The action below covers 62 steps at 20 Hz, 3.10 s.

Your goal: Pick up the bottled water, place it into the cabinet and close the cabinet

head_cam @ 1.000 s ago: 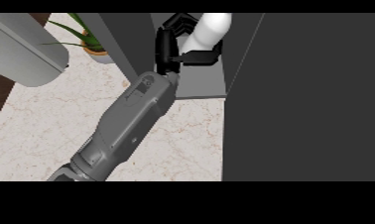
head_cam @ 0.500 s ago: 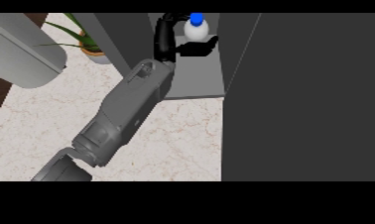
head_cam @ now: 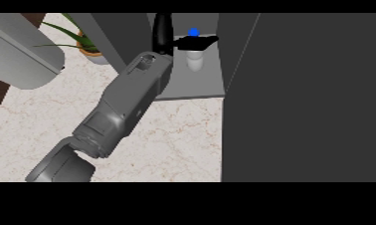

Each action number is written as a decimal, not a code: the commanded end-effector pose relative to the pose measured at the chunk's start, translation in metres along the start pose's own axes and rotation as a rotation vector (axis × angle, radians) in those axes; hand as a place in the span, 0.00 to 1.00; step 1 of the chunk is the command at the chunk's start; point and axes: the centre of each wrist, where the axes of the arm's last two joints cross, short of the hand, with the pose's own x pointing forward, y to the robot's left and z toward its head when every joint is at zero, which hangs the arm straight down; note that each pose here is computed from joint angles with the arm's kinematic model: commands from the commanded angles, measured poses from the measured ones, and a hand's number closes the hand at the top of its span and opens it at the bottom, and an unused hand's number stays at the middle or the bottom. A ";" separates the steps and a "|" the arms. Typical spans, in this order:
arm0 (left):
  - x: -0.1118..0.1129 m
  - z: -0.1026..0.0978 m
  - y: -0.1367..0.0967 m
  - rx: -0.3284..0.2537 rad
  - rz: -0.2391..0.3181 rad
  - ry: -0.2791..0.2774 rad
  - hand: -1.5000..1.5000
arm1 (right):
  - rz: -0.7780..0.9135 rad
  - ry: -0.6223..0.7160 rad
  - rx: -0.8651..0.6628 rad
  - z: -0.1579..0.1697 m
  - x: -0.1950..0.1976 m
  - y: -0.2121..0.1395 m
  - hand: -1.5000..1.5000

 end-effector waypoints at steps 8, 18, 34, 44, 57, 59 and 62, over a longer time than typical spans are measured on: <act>0.023 -0.011 -0.003 -0.084 0.264 -0.094 0.00 | 0.009 -0.041 0.017 -0.004 0.023 0.007 0.00; 0.031 0.027 -0.018 -0.205 0.368 -0.057 0.00 | 0.014 -0.031 0.008 0.000 0.027 0.009 0.00; 0.012 0.143 0.029 -0.288 0.506 -0.038 0.00 | -0.001 -0.040 -0.004 -0.016 0.036 0.028 0.00; 0.013 0.197 0.085 -0.245 0.520 -0.019 0.00 | -0.038 0.052 0.333 -0.028 0.026 0.028 1.00; 0.017 0.229 0.136 -0.198 0.526 -0.050 0.00 | -0.120 0.055 0.476 -0.049 0.037 0.076 1.00; 0.015 0.230 0.146 -0.171 0.509 -0.030 0.00 | -0.125 0.044 0.491 -0.052 0.040 0.085 1.00; 0.008 0.242 0.160 -0.158 0.511 -0.043 0.00 | -0.144 0.052 0.512 -0.056 0.041 0.096 1.00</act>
